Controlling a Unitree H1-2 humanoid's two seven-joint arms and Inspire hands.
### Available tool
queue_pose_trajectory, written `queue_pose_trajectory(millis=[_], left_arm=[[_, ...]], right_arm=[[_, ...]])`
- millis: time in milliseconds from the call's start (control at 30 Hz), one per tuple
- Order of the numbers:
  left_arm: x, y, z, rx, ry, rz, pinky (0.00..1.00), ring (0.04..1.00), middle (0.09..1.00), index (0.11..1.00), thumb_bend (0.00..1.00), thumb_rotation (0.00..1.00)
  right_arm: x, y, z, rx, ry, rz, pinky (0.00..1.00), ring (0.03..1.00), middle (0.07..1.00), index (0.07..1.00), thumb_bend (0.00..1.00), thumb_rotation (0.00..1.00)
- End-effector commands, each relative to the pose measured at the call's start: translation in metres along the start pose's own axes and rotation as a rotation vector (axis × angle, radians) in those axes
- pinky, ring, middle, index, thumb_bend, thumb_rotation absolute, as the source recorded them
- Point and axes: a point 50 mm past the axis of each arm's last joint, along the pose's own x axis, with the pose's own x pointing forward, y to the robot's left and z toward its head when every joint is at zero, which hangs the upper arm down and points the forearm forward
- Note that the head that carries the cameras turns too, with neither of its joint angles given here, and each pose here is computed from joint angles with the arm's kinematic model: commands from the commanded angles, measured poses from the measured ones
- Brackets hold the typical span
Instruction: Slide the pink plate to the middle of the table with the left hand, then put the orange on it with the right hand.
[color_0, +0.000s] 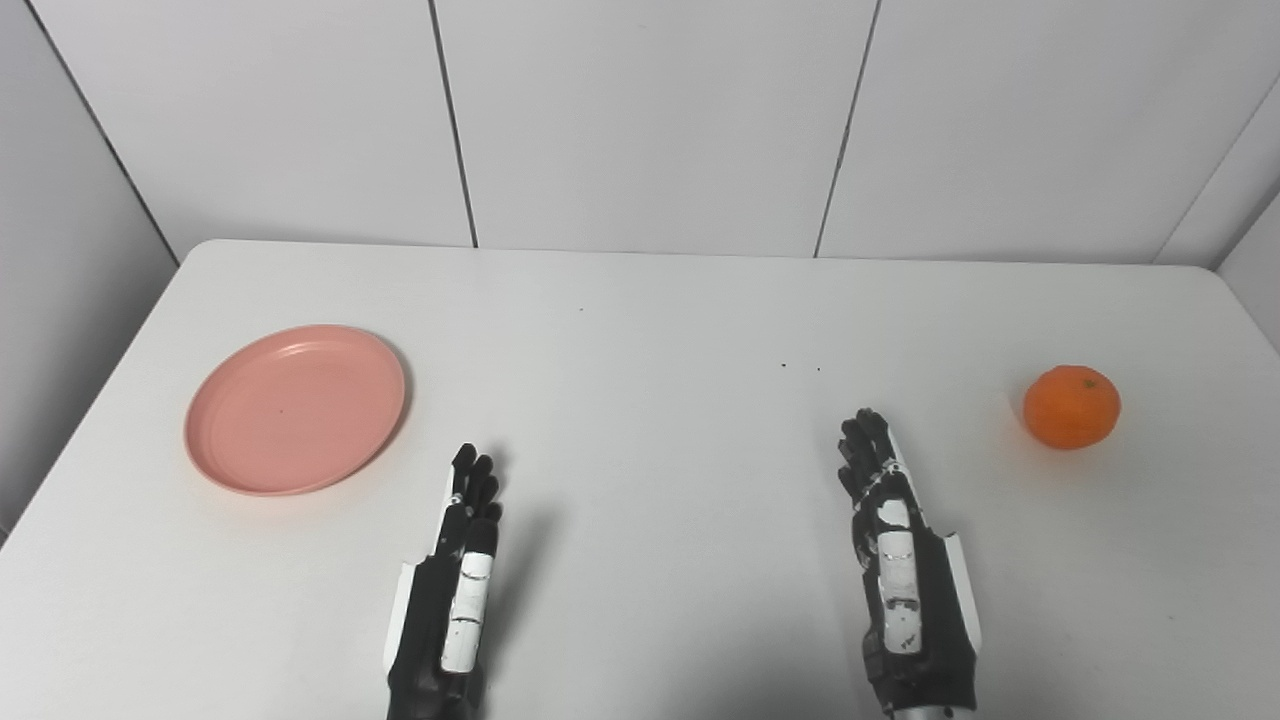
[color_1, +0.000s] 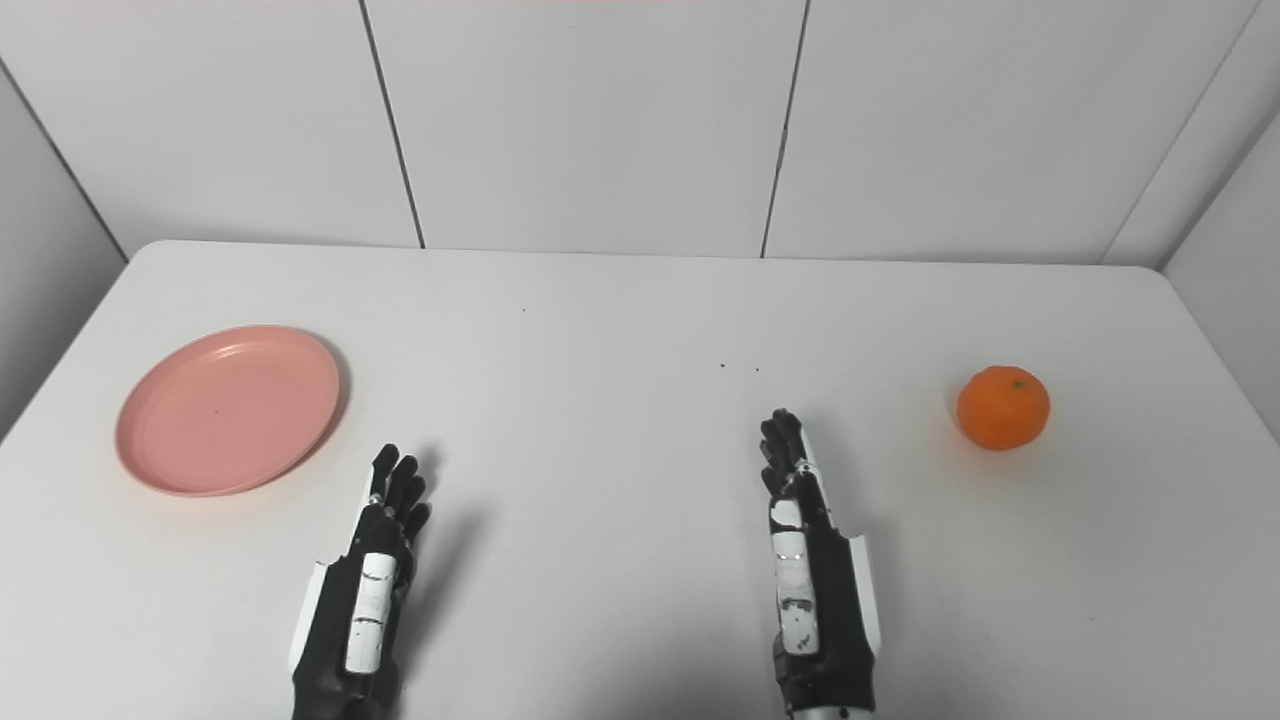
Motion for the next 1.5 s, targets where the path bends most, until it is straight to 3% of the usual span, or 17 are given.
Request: queue_pose_trajectory(millis=[0,267,433,933,1467], left_arm=[[-0.079,0.033,-0.025,0.071,0.224,0.066,1.00,1.000,1.000,1.000,0.72,0.95],[-0.081,0.033,-0.024,0.072,0.229,0.064,1.00,1.000,1.000,1.000,0.74,0.94],[-0.081,0.034,-0.024,0.068,0.229,0.059,1.00,1.000,1.000,1.000,0.74,0.94],[-0.080,0.034,-0.026,0.079,0.226,0.055,1.00,1.000,1.000,1.000,0.72,0.95],[-0.083,0.026,-0.032,0.101,0.229,0.055,1.00,0.988,1.000,1.000,0.71,0.96]], right_arm=[[-0.065,-0.015,-0.001,-0.037,0.122,-0.056,1.00,0.963,0.935,0.931,0.82,1.00],[-0.066,-0.013,0.000,-0.042,0.129,-0.060,0.99,0.962,0.938,0.939,0.81,1.00],[-0.066,-0.011,0.001,-0.034,0.170,-0.071,0.99,0.966,0.946,0.940,0.77,1.00],[-0.062,-0.014,-0.003,0.014,0.270,-0.090,1.00,0.968,0.940,0.931,0.79,1.00],[-0.064,-0.023,-0.010,0.008,0.279,-0.080,1.00,0.967,0.945,0.933,0.80,1.00]])
